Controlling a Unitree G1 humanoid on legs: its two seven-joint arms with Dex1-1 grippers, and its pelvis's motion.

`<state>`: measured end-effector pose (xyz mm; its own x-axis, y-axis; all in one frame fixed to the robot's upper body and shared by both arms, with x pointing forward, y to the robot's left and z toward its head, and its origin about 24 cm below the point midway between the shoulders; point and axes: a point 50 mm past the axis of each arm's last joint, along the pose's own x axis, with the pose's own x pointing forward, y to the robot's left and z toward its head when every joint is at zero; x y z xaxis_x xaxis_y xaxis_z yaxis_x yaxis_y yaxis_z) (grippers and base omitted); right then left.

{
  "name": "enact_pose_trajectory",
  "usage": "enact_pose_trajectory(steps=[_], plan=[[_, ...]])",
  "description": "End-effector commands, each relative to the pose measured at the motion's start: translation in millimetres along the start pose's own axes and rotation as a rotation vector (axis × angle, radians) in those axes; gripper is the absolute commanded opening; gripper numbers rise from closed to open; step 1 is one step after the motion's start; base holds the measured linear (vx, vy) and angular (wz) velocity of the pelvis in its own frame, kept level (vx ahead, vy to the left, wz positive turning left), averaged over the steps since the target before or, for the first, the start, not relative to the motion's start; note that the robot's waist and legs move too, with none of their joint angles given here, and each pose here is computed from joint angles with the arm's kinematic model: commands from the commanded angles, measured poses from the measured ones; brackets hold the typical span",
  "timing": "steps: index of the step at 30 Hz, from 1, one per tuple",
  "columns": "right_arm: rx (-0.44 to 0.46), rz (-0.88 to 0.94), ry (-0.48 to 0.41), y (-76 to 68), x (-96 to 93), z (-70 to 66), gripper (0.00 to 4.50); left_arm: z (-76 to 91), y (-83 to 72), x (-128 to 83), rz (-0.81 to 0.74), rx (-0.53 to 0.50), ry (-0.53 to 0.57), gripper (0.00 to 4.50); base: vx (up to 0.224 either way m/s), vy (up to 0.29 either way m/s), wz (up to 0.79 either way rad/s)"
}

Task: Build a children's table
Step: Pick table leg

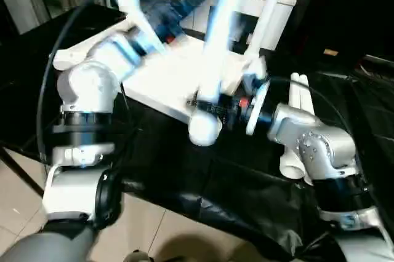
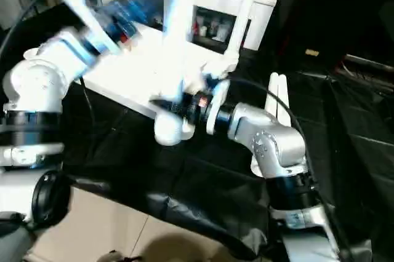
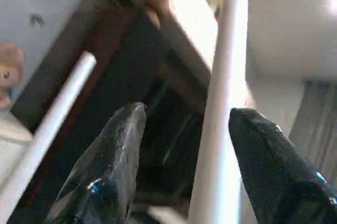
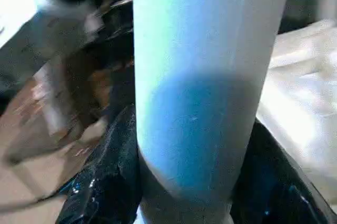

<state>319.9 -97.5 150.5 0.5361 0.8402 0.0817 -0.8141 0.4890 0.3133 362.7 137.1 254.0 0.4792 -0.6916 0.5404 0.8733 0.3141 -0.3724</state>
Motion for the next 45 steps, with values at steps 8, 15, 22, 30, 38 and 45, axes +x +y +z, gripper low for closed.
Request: enact_pose_trajectory(steps=[8,15,22,30,38,45], plan=[[-0.062,-0.295,-0.012,-27.8,-34.1,0.2,1.84,-64.8,50.6,-44.2,0.221,0.537,0.79,2.89,0.0,0.0,0.0],[-0.123,-0.353,0.074,-28.0,-45.8,-13.4,1.84,-92.9,66.3,-76.9,0.035,0.841,1.305,2.89,0.0,0.0,0.0],[-0.134,-0.37,0.104,-20.5,-57.3,-17.2,1.84,-96.8,80.5,-80.0,0.068,0.942,1.431,2.89,0.0,0.0,0.0],[-0.137,-0.41,0.12,-15.3,-71.3,-18.0,1.84,-105.8,83.1,-64.5,0.128,1.009,1.318,2.89,0.0,0.0,0.0],[-0.131,-0.435,0.14,-8.9,-81.9,-19.4,1.84,-115.2,85.4,-69.3,0.174,0.941,1.322,2.89,0.0,0.0,0.0],[-0.135,-0.445,0.145,-10.3,-84.5,-14.7,1.84,-117.1,86.4,-77.5,0.161,0.862,1.426,2.89,0.0,0.0,0.0]])
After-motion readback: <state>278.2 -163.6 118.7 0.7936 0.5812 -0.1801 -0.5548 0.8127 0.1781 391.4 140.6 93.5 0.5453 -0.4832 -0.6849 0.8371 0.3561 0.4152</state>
